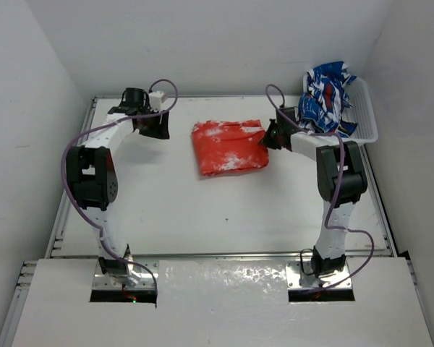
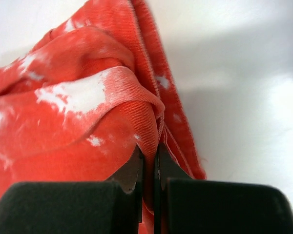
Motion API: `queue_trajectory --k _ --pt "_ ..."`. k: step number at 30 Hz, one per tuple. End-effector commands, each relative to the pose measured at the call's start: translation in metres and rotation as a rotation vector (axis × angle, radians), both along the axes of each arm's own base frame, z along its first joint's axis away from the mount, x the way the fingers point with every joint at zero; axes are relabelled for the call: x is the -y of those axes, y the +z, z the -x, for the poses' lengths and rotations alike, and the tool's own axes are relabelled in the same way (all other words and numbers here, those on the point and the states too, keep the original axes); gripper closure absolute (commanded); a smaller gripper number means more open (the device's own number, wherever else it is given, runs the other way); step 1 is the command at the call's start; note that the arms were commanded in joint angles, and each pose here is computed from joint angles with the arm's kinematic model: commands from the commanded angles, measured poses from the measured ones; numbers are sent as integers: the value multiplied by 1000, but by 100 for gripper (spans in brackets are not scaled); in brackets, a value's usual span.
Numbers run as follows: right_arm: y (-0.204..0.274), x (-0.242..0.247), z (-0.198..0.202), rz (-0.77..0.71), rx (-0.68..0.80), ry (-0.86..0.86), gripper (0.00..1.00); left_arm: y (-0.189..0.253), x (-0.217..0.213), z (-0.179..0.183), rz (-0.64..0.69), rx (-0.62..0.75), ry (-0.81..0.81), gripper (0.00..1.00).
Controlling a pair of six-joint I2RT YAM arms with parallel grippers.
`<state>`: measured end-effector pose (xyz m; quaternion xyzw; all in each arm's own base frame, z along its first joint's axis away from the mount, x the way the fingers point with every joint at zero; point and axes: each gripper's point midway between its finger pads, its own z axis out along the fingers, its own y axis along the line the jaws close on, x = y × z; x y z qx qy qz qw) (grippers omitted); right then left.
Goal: Fold and stack the trousers
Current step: Neatly place the folded trousers to the corner
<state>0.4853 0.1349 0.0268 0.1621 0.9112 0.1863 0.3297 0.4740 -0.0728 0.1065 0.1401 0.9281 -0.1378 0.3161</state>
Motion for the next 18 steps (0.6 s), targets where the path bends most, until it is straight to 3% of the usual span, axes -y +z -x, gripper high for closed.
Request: queue_trajectory --k 1,6,11,15,18 --pt "24 46 -54 143 84 -187 100 26 -13 -9 -8 79 23 49" --pt "19 73 -79 215 60 -272 100 29 -19 -10 -22 91 33 49" --pt "17 92 -74 207 36 -416 100 28 -23 -10 -28 91 42 49" --pt "20 76 -94 181 85 -298 100 25 -24 -11 -25 85 42 49" --pt "23 62 -106 173 97 -181 90 26 -23 -11 -23 83 40 49"
